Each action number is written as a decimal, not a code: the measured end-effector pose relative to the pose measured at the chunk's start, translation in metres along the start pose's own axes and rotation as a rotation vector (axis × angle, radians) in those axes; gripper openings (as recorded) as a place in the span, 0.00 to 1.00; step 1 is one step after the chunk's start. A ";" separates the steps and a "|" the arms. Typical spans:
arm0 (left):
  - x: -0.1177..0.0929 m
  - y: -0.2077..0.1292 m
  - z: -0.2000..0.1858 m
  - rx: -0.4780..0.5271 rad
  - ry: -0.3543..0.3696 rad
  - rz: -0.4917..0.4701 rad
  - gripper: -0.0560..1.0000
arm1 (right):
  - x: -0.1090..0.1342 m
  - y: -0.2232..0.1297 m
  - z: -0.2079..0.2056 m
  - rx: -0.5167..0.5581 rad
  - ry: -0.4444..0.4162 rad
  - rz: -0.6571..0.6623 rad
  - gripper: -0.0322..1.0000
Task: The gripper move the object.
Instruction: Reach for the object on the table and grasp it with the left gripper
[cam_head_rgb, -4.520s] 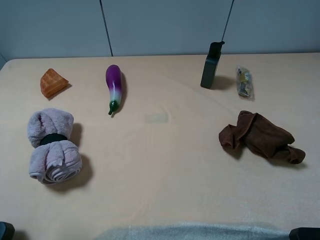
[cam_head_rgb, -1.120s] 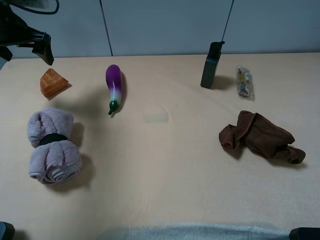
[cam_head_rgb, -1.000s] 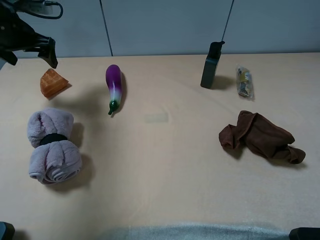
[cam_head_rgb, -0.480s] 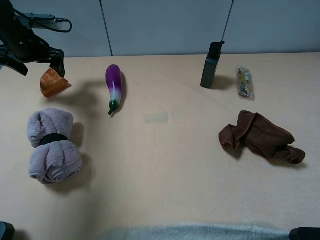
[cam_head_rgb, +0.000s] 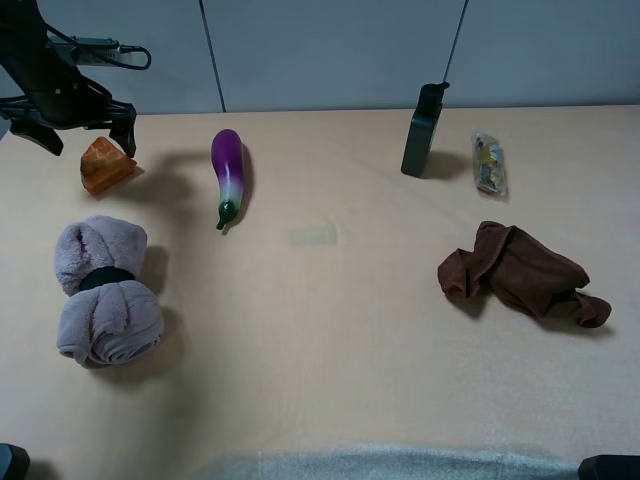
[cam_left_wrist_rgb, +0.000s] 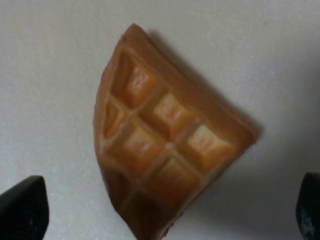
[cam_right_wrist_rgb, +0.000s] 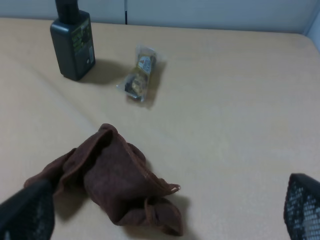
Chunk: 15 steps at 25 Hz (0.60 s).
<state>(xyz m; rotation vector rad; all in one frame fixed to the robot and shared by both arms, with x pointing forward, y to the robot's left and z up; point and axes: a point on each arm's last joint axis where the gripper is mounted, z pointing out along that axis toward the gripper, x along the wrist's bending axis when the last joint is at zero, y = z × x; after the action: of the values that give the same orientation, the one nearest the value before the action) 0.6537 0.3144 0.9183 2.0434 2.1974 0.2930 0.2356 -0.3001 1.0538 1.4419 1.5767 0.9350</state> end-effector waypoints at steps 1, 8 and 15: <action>0.000 0.001 0.002 0.006 0.001 -0.004 0.99 | 0.000 0.000 0.000 0.000 0.000 0.000 0.70; 0.001 0.002 0.013 0.033 0.005 -0.012 0.99 | 0.000 0.000 0.000 0.000 0.000 0.000 0.70; 0.005 -0.001 0.030 0.062 0.008 -0.023 0.99 | 0.000 0.000 0.000 0.000 0.000 0.000 0.70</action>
<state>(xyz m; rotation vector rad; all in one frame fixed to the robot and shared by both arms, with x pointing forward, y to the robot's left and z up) 0.6593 0.3205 0.8891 2.0500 2.2611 0.2337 0.2356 -0.3001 1.0538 1.4419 1.5767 0.9350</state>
